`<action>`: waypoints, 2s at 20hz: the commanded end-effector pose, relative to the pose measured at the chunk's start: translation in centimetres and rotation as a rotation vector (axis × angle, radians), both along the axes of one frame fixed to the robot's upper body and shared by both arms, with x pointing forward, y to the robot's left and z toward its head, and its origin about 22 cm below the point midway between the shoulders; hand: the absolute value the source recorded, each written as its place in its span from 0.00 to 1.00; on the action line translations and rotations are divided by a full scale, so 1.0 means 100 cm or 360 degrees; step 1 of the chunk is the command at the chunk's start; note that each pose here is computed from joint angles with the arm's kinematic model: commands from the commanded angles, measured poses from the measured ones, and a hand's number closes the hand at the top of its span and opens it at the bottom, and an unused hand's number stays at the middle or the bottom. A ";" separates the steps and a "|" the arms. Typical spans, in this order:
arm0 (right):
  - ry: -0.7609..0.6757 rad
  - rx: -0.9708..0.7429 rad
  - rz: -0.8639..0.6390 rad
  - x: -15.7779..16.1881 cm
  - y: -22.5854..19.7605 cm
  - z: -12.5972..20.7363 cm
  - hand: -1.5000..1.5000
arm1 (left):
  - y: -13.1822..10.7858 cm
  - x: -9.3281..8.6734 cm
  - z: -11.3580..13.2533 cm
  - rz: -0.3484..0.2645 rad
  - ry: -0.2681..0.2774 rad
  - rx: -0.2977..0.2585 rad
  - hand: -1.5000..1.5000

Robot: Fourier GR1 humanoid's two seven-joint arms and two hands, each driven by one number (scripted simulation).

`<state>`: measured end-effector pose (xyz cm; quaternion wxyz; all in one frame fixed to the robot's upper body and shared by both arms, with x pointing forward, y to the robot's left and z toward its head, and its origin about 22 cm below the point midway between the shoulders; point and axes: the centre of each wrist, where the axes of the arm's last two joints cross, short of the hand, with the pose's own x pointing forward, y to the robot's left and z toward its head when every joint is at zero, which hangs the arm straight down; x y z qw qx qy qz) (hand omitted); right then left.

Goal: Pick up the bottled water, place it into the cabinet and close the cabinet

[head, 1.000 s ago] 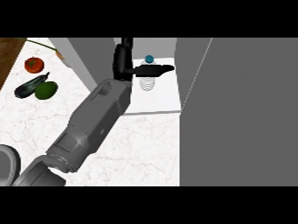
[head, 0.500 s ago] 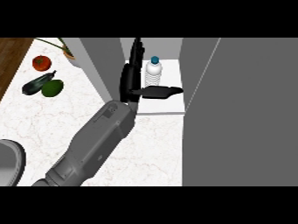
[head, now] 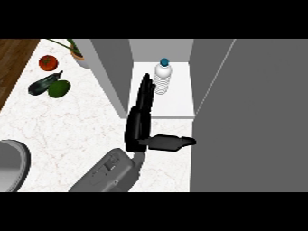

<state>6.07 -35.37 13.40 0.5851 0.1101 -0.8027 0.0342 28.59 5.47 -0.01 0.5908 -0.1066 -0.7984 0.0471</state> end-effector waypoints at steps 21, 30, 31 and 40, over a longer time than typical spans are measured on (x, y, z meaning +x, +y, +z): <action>0.0078 -0.0340 0.0720 -0.007 0.044 0.036 1.00 | 0.148 -0.118 0.007 -0.0145 0.0006 0.0109 1.00; -0.0109 -0.0387 0.0875 -0.005 0.064 0.044 1.00 | 0.194 -0.131 0.037 -0.0105 -0.0033 -0.0010 0.00; -0.0095 -0.0336 0.0850 -0.009 0.069 0.044 1.00 | 0.198 -0.133 0.046 -0.0113 -0.0035 -0.0001 0.00; -0.0080 -0.0394 0.1094 0.001 0.083 0.047 1.00 | 0.240 -0.140 0.057 0.0003 -0.0071 0.0085 0.00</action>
